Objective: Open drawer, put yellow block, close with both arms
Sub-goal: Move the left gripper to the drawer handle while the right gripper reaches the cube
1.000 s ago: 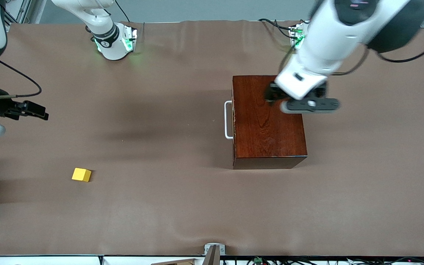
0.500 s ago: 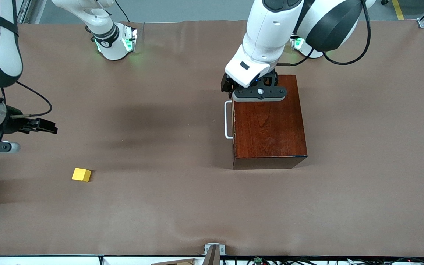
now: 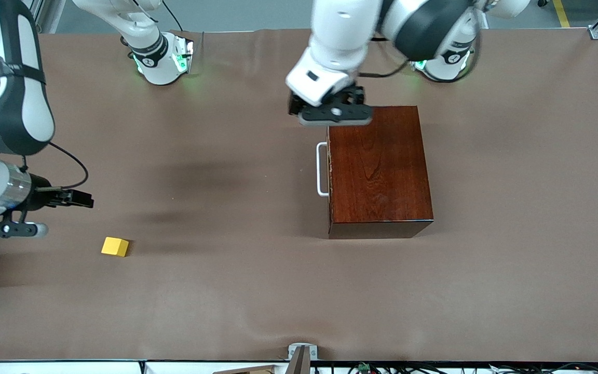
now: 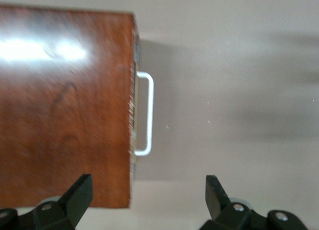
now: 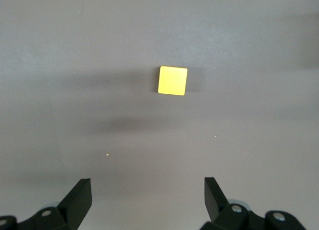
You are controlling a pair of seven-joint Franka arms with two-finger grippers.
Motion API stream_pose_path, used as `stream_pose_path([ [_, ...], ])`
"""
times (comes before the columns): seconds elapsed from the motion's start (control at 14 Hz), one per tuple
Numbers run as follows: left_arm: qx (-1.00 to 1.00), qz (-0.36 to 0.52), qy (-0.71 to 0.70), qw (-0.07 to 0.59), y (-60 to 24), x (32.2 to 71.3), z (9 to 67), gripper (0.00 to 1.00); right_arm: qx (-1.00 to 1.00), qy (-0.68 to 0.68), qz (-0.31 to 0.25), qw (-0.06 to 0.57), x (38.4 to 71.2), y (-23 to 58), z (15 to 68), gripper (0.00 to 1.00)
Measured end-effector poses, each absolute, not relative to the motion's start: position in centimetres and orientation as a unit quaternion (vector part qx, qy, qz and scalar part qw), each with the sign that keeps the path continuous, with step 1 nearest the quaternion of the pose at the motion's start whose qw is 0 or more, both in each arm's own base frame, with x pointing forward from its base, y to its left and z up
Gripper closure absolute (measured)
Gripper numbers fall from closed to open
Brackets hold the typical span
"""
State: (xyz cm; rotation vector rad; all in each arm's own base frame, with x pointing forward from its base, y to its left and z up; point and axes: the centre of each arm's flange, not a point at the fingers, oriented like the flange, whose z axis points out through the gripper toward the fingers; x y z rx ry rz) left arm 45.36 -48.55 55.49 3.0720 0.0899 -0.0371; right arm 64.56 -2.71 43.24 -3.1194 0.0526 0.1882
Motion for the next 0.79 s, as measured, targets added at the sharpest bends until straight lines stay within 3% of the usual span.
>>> stream_pose_path([
  [0.29, 0.999, -0.029, 0.036, 0.010, -51.5, 44.3, 51.1, 0.00, -0.997, 0.024, 0.071, 0.005, 66.2, -3.7, 37.0, 0.00],
  [0.79, 0.997, -0.042, 0.044, -0.049, -53.4, 44.6, 43.2, 0.00, -0.999, 0.028, 0.024, -0.001, 68.7, -4.0, 30.4, 0.00],
])
